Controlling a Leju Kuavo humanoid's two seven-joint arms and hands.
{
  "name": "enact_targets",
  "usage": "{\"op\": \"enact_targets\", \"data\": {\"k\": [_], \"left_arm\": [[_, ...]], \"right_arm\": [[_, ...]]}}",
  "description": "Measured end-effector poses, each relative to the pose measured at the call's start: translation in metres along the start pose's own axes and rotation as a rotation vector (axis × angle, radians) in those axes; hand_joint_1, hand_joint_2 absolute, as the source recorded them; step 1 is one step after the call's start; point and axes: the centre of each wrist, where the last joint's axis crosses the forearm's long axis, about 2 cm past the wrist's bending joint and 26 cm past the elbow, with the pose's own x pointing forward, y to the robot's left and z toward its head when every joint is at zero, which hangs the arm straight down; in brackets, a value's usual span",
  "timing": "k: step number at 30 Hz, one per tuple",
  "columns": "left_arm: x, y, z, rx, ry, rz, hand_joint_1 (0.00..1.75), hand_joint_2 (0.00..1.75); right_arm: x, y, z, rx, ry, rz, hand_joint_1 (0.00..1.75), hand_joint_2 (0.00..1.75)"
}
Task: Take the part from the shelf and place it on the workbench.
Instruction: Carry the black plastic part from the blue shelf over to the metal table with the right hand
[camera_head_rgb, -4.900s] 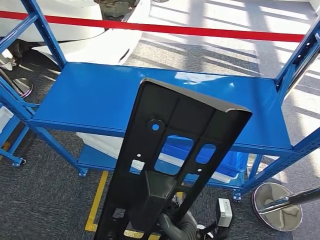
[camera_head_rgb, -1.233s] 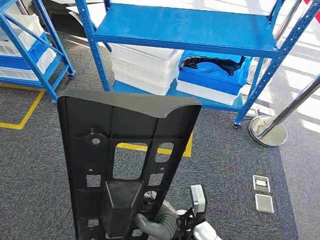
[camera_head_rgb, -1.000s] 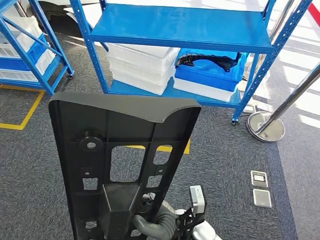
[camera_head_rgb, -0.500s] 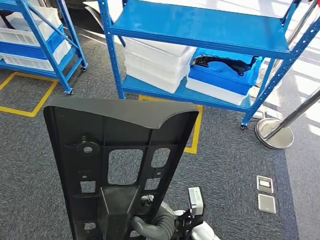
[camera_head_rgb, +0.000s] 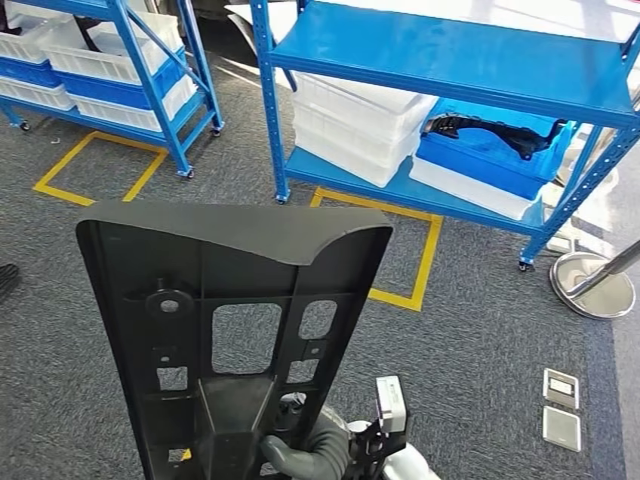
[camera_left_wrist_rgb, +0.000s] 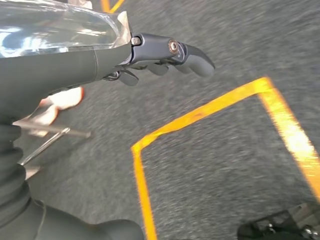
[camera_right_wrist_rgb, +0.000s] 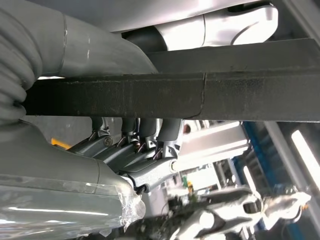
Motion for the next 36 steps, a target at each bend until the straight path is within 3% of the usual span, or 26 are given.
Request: {"op": "enact_targets", "data": {"k": [36], "left_arm": [[0.0014, 0.0, 0.0001, 0.002, 0.002, 0.008, 0.0, 1.75]], "right_arm": [[-0.0004, 0.0007, 0.0076, 0.002, 0.012, 0.014, 1.75, 1.75]]}}
